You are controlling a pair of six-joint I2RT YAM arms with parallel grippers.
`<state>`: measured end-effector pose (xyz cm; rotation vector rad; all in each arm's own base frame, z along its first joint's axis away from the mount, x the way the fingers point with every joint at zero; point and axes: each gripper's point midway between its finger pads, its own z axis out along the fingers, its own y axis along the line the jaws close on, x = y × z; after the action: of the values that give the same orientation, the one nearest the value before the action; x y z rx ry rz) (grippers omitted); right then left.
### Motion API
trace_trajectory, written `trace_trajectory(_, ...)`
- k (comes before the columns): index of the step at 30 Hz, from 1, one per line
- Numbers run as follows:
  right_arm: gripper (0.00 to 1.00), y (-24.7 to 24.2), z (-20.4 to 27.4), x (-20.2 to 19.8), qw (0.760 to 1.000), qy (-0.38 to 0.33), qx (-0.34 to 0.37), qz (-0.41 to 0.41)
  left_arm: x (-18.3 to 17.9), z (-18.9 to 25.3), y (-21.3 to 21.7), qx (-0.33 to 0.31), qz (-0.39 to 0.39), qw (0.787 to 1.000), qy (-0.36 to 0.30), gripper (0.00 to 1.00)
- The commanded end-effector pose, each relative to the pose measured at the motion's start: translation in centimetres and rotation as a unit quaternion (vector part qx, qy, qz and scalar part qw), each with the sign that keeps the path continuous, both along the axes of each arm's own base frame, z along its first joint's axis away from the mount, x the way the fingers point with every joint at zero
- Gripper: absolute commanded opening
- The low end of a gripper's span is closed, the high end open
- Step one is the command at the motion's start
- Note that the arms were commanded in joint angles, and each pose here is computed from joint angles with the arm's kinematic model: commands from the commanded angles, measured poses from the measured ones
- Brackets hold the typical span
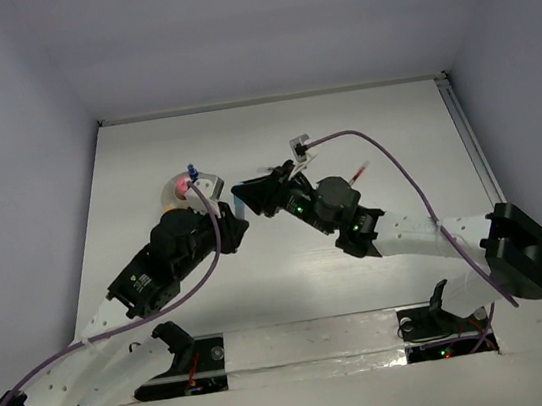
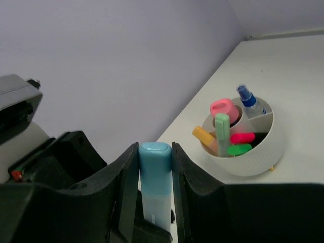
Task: Sort the stationery into containers
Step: Close the pen cap on the pen.
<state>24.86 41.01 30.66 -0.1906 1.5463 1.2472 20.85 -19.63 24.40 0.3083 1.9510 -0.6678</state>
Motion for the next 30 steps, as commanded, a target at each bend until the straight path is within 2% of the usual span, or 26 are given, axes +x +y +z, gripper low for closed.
trace_trajectory(1,0.0,1.4,-11.4,-7.6,0.978,0.09,-0.146,0.122,2.9,17.2,3.6,-0.168,0.116,0.956,-0.211,0.0)
trace_trajectory(7,0.0,1.9,-15.1,-10.3,0.966,0.129,-0.164,0.154,3.2,18.4,3.5,-0.162,0.116,0.955,-0.219,0.0)
trace_trajectory(13,0.0,2.2,-15.6,-10.9,0.964,0.138,-0.159,0.162,3.5,18.8,3.2,-0.157,0.115,0.956,-0.221,0.0)
trace_trajectory(16,0.0,2.3,-14.7,-10.0,0.969,0.126,-0.161,0.141,3.4,17.9,2.4,-0.156,0.096,0.96,-0.212,0.0)
trace_trajectory(21,0.0,3.1,-10.4,-6.3,0.983,0.089,-0.136,0.089,2.4,14.7,0.0,-0.14,0.028,0.974,-0.176,0.0)
trace_trajectory(25,0.0,1.7,-7.9,-1.1,0.99,0.081,-0.112,0.04,1.6,11.9,0.1,-0.114,0.017,0.982,-0.147,0.01)
trace_trajectory(27,0.0,1.1,-6.3,0.6,0.992,0.078,-0.097,0.031,1.0,11.6,0.8,-0.112,0.019,0.983,-0.146,0.09)
trace_trajectory(28,0.0,0.8,-5.7,1.5,0.993,0.076,-0.088,0.022,0.8,11.2,1.1,-0.109,0.021,0.983,-0.144,0.2)
trace_trajectory(30,0.0,0.0,-5.0,3.4,0.994,0.071,-0.085,-0.003,-0.1,11.3,1.9,-0.117,0.021,0.981,-0.151,0.34)
